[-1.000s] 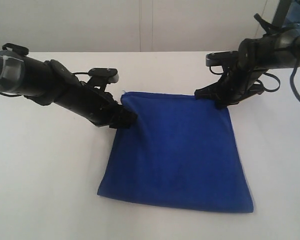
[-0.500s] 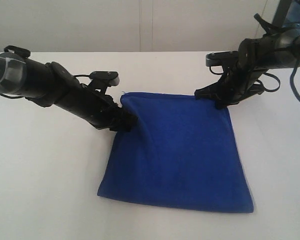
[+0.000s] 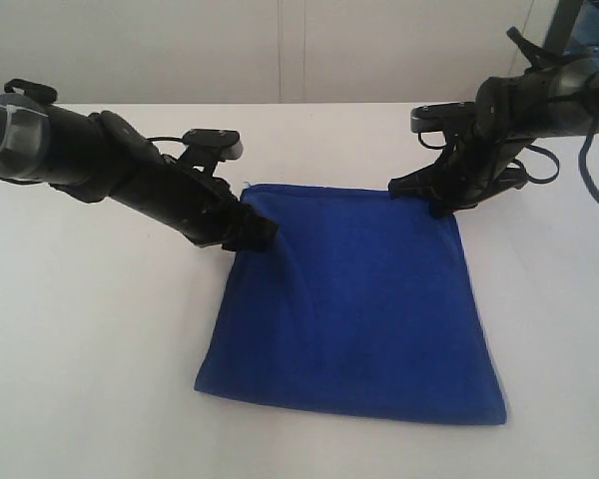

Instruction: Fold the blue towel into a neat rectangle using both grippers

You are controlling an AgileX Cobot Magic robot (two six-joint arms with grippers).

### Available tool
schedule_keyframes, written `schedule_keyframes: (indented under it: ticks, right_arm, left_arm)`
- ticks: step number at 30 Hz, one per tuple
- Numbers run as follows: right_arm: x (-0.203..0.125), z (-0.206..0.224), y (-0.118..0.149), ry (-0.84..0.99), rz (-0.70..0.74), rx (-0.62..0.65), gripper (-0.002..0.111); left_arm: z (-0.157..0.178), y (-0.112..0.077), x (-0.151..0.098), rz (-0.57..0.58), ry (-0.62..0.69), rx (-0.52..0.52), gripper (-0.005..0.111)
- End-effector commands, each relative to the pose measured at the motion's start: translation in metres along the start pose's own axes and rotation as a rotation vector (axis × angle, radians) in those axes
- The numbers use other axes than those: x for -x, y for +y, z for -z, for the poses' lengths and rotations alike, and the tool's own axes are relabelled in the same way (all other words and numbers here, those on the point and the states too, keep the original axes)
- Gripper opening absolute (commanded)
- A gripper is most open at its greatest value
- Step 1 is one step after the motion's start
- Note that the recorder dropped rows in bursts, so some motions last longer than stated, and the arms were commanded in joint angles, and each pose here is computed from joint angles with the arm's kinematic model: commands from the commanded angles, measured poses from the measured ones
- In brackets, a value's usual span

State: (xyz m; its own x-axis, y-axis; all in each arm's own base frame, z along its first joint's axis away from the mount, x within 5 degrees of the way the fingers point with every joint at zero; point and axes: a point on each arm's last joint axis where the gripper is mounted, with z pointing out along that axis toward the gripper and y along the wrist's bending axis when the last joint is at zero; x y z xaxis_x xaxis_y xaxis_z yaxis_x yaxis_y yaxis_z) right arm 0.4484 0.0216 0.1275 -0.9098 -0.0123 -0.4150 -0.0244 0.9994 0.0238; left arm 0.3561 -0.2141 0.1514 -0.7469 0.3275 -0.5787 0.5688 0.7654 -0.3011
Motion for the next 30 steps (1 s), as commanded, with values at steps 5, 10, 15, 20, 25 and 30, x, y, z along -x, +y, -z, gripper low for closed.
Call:
schedule_keyframes:
  ticks: [5,10,15,20,25,30]
  right_arm:
    - [-0.002,-0.002,-0.003,0.026,0.002,-0.002,0.0]
    - [-0.002,-0.002,-0.003,0.026,0.002,-0.002,0.0]
    - [-0.002,-0.002,-0.003,0.026,0.002,-0.002,0.0]
    - [-0.002,-0.002,-0.003,0.026,0.002,-0.002,0.0]
    - [-0.002,-0.002,-0.003,0.022,0.002,-0.002,0.0]
    - [-0.001,-0.002,-0.003,0.01,0.002,-0.002,0.0]
  left_arm:
    - [0.002,-0.005,0.001,0.001,0.006,-0.03,0.04]
    - [-0.007,-0.001,-0.004,0.01,0.025,-0.022,0.04]
    - [-0.012,0.001,-0.009,0.016,0.043,-0.023,0.04]
    - [-0.012,0.003,-0.007,0.016,0.022,0.002,0.04]
    - [-0.012,0.004,-0.006,-0.015,0.014,0.014,0.017]
    - [-0.012,0.005,-0.005,-0.017,0.008,0.021,0.0]
